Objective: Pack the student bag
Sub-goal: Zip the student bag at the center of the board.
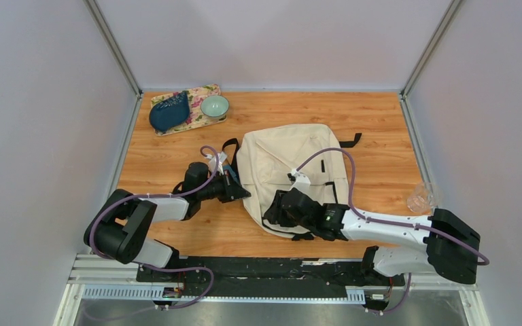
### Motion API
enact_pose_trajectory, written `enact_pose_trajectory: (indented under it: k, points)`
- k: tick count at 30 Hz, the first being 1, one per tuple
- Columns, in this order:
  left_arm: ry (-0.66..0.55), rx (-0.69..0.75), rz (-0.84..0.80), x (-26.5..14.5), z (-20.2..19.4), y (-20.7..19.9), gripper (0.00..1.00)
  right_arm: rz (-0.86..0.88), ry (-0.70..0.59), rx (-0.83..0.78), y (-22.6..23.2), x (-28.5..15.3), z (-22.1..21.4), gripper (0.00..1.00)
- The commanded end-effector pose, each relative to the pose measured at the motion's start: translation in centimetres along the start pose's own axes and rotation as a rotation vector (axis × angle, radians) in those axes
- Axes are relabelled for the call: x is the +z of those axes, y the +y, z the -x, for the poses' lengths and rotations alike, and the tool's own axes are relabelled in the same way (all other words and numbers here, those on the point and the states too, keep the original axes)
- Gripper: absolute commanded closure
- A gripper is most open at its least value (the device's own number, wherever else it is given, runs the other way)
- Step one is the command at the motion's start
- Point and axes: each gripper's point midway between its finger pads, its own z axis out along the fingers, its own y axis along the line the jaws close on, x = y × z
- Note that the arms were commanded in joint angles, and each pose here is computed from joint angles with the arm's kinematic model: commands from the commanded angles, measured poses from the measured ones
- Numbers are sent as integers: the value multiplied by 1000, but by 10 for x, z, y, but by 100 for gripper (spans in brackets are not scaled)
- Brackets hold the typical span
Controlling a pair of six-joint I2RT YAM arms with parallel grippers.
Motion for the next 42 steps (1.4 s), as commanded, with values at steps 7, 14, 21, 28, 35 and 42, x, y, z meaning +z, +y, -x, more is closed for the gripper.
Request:
enact_pose_trajectory:
  k: [7,14,21,28,35,42]
  points:
    - [-69,52,-102,-4,18,-26,100,31,-101,157,15,14,18,57]
    - [-75,54,-108,-6,19,-28,100,52,-132,188,21,27,22,60]
    - [-76,54,-110,-6,18,-29,100,24,-155,216,11,42,19,74]
    - [-76,52,-103,-7,17,-26,100,11,-195,216,3,37,25,99]
    - [-74,46,-86,-5,16,-21,100,68,-206,136,13,25,31,100]
    - [-81,47,-24,-1,21,-9,100,346,-101,-146,62,-7,13,100]
